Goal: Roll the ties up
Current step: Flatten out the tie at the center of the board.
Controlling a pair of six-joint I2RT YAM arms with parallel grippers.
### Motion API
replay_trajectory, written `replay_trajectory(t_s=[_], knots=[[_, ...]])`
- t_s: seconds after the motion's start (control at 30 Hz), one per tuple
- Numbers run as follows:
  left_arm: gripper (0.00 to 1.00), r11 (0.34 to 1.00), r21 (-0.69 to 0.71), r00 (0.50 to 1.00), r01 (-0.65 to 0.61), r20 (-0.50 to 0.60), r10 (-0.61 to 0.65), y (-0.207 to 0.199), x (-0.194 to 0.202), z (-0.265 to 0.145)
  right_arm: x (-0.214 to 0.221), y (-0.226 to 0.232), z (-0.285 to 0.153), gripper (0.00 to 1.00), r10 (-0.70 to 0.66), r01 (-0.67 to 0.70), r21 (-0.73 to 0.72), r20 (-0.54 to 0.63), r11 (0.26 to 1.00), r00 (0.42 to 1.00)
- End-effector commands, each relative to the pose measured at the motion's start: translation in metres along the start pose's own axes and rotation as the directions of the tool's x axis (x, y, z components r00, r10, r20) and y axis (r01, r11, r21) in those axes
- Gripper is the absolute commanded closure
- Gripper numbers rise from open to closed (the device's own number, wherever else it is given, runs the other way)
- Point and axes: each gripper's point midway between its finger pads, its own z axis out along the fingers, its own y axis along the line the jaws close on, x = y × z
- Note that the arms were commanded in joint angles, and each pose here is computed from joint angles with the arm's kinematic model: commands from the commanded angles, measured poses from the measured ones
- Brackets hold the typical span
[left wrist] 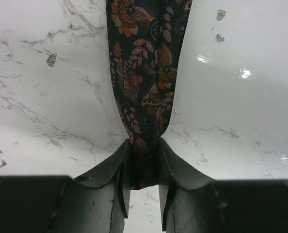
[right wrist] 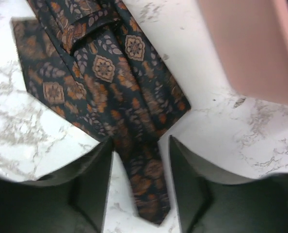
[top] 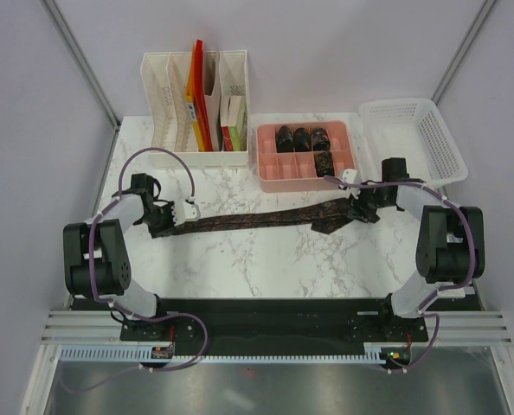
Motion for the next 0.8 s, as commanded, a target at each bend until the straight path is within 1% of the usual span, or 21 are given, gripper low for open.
replay_trajectory(t_s=[0.0,0.07,0.1,0.13,0.17,0.23,0.27,0.3,0.33,0.37,0.43,0.47,0.53,0.57,0.63,0.67,0.7,0.77], knots=[[0.69,1.000,0.015,0.999,-0.020,-0.029,0.020,-0.002,0.008,0.007,-0.020,-0.027,-0.004,0.65,0.034,-0.044,0.133,0.081,0.990,0.996],[0.69,1.000,0.013,1.000,-0.020,-0.019,0.020,-0.002,0.007,0.007,-0.022,-0.032,-0.015,0.80,0.021,-0.032,0.175,0.064,0.984,0.998],[0.69,1.000,0.011,1.000,-0.018,-0.013,0.018,-0.002,0.005,0.007,-0.031,-0.035,-0.028,0.98,-0.003,-0.011,0.213,0.067,0.977,0.998],[0.69,1.000,0.012,1.000,-0.013,-0.007,0.013,-0.002,0.004,0.006,-0.036,-0.038,-0.037,1.00,-0.026,0.011,0.237,0.060,0.972,0.998],[0.70,1.000,0.005,1.000,-0.014,0.000,0.014,-0.001,0.002,0.005,-0.038,-0.037,-0.047,1.00,-0.039,0.028,0.248,0.040,0.968,0.998],[0.71,1.000,-0.003,1.000,-0.012,0.028,0.012,0.000,-0.004,0.003,-0.067,-0.041,-0.084,1.00,-0.124,0.105,0.313,0.043,0.944,0.991],[0.72,1.000,-0.005,0.999,-0.013,0.038,0.014,0.000,-0.007,0.003,-0.072,-0.034,-0.092,1.00,-0.145,0.129,0.309,0.028,0.942,0.989],[0.72,1.000,-0.011,0.998,-0.016,0.053,0.017,0.001,-0.011,0.001,-0.085,-0.033,-0.111,1.00,-0.182,0.162,0.350,0.024,0.922,0.983],[0.72,1.000,-0.001,0.998,-0.023,0.057,0.023,-0.002,-0.013,0.004,-0.094,-0.034,-0.122,1.00,-0.214,0.192,0.361,0.021,0.913,0.977],[0.72,1.000,0.002,0.998,-0.025,0.061,0.025,-0.003,-0.015,0.004,-0.095,-0.022,-0.123,1.00,-0.223,0.208,0.326,0.009,0.922,0.975],[0.72,1.000,0.009,0.997,-0.018,0.071,0.017,-0.003,-0.017,0.006,-0.092,-0.015,-0.118,1.00,-0.213,0.205,0.302,-0.007,0.931,0.977],[0.72,1.000,0.012,0.997,-0.017,0.073,0.016,-0.002,-0.019,0.007,-0.094,-0.011,-0.108,1.00,-0.229,0.222,0.285,-0.008,0.932,0.973],[0.72,1.000,0.010,0.997,-0.010,0.070,0.009,0.001,-0.018,0.008,-0.077,-0.008,-0.084,1.00,-0.193,0.191,0.261,-0.018,0.946,0.981],[0.72,1.000,0.006,0.998,-0.009,0.067,0.009,0.002,-0.017,0.008,-0.079,-0.020,-0.075,1.00,-0.215,0.206,0.296,-0.002,0.933,0.977],[0.72,1.000,0.005,0.998,-0.007,0.066,0.007,0.001,-0.017,0.009,-0.075,-0.026,-0.058,0.99,-0.234,0.219,0.312,0.011,0.925,0.972],[0.72,1.000,0.002,0.998,-0.006,0.067,0.006,0.002,-0.017,0.009,-0.071,-0.026,-0.047,0.96,-0.221,0.209,0.287,0.009,0.935,0.975],[0.72,1.000,0.001,0.998,-0.006,0.062,0.006,0.001,-0.016,0.008,-0.068,-0.025,-0.041,0.83,-0.216,0.206,0.270,0.008,0.940,0.976],[0.73,1.000,0.003,0.998,-0.002,0.055,0.002,-0.001,-0.014,0.009,-0.061,-0.023,-0.032,0.73,-0.154,0.149,0.226,0.003,0.963,0.988]])
